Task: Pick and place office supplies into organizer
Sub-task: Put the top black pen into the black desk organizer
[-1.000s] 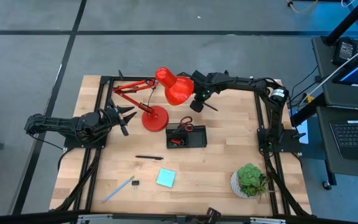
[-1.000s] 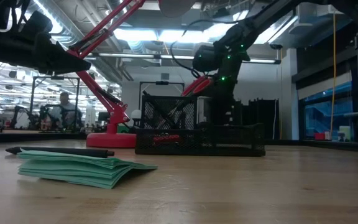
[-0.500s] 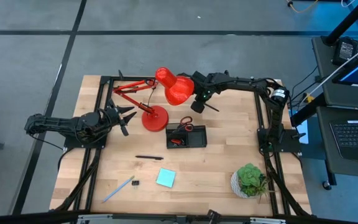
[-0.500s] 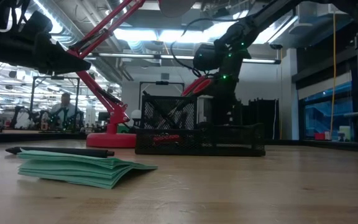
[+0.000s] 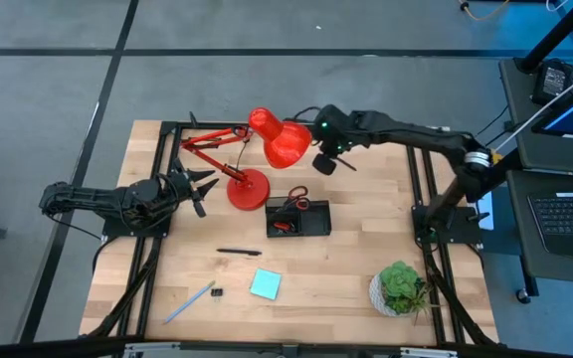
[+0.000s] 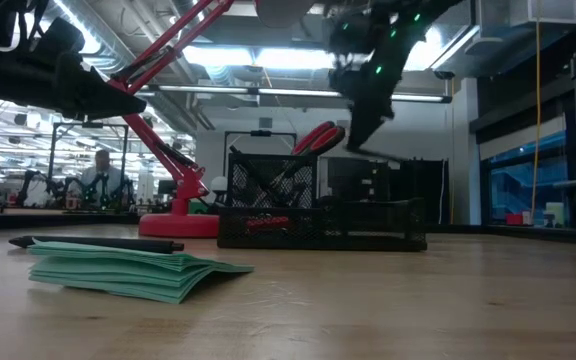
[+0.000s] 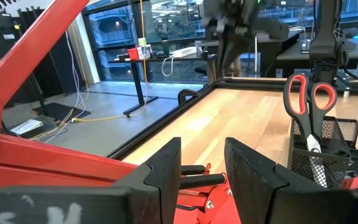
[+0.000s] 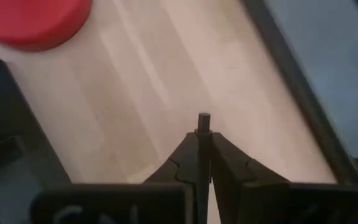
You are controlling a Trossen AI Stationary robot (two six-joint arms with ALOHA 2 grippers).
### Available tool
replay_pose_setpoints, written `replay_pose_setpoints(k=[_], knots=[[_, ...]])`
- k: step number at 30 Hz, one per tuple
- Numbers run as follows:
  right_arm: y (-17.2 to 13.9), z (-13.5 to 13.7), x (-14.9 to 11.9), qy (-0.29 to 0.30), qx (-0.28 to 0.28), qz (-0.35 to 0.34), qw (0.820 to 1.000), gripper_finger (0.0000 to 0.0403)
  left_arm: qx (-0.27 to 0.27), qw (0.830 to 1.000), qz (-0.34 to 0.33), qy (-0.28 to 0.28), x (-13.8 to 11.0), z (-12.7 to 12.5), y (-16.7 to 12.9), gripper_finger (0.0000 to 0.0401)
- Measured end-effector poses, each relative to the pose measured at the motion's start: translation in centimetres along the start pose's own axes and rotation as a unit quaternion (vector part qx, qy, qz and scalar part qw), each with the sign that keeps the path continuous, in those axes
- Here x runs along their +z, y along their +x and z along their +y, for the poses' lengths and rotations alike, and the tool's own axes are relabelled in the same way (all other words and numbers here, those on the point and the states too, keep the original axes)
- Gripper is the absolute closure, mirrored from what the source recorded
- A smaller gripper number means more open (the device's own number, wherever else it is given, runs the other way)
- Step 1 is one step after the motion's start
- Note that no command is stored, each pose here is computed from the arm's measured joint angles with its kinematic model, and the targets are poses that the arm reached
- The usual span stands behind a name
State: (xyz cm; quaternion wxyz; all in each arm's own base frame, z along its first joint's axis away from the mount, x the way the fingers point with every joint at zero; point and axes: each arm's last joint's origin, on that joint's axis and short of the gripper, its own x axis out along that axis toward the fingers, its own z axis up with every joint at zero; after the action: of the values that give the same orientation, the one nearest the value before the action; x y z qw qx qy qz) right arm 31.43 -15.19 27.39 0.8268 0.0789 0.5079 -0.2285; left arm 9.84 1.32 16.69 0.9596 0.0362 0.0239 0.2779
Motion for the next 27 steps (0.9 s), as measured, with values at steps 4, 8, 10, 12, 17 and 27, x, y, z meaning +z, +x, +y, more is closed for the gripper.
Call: replay_pose_setpoints(k=[4, 8, 10, 12, 17, 27], knots=[[-3.6, -0.2, -0.4, 0.017, -0.011, -0.033, 0.999, 0.0377, 0.000, 1.000, 0.000, 0.000, 0.0, 0.0, 0.0, 0.0283], [-7.4, 0.2, -1.2, 0.027, -0.002, -0.075, 0.997, 0.0377, 0.000, 1.000, 0.000, 0.000, 0.0, 0.0, 0.0, 0.0283], [-9.1, 0.5, -1.7, 0.032, 0.004, -0.090, 0.995, 0.0377, 0.000, 1.000, 0.000, 0.000, 0.0, 0.0, 0.0, 0.0283], [-10.6, 1.0, -2.2, 0.035, 0.013, -0.105, 0.994, 0.0377, 0.000, 1.000, 0.000, 0.000, 0.0, 0.0, 0.0, 0.0283], [-13.4, 2.6, -3.4, 0.027, 0.041, -0.131, 0.990, 0.0377, 0.000, 1.000, 0.000, -0.001, 0.0, 0.0, 0.0, 0.0283], [-14.9, 8.0, -3.6, -0.027, 0.116, -0.179, 0.977, 0.0377, 0.000, 1.000, 0.000, -0.002, 0.0, 0.0, 0.0, 0.0283]])
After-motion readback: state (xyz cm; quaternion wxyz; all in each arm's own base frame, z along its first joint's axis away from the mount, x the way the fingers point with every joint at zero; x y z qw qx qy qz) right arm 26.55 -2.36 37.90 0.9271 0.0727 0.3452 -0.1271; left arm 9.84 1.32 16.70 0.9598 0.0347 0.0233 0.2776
